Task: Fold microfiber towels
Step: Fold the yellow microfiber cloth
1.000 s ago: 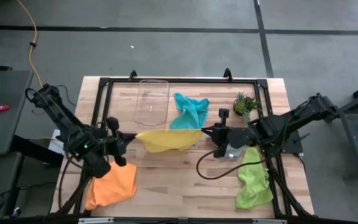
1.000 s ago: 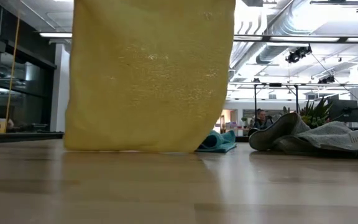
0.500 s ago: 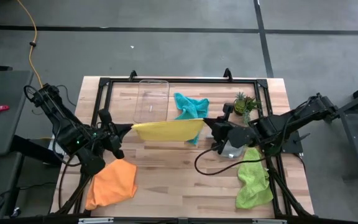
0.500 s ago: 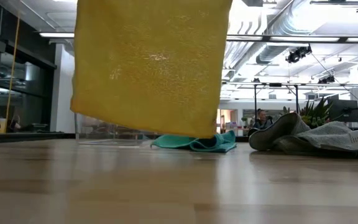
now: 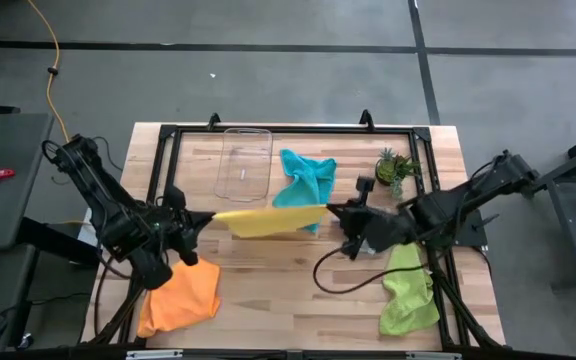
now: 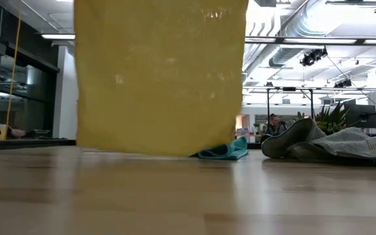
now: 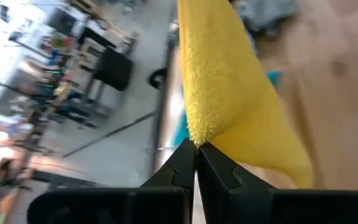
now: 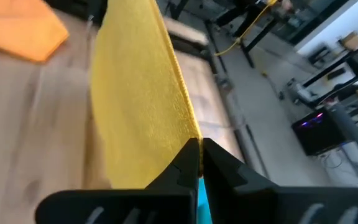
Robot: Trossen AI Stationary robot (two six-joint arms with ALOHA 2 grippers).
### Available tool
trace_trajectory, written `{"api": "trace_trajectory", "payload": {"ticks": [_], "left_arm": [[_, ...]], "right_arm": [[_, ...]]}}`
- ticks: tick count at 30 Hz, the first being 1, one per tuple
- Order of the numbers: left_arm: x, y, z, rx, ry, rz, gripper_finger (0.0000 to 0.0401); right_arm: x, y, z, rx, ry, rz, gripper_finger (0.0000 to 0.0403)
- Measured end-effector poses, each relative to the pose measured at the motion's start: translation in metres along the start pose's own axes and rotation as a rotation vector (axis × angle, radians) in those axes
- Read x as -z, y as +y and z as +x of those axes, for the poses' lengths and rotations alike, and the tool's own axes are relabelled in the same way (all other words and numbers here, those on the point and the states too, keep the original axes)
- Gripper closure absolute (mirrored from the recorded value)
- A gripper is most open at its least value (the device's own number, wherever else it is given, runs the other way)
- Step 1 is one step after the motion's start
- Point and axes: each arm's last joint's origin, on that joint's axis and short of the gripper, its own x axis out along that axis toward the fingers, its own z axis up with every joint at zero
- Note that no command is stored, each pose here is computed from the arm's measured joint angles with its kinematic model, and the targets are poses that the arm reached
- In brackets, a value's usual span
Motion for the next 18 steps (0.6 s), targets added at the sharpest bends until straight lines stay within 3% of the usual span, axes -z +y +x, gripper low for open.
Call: {"api": "trace_trajectory", "payload": {"ticks": [6,13,18], "left_arm": [[0.001,-0.026,-0.001,0.124,0.055,-0.066,0.0401],[0.008,-0.077,0.007,0.13,0.132,-0.171,0.0401],[0.022,-0.119,0.021,0.169,0.227,-0.24,0.0401]], "right_arm": [[0.006,0.046,0.005,-0.113,0.044,0.047,0.0403],[0.023,0.1,0.02,-0.311,0.195,0.135,0.0403],[0.038,0.129,0.041,-0.382,0.326,0.175,0.0403]]}}
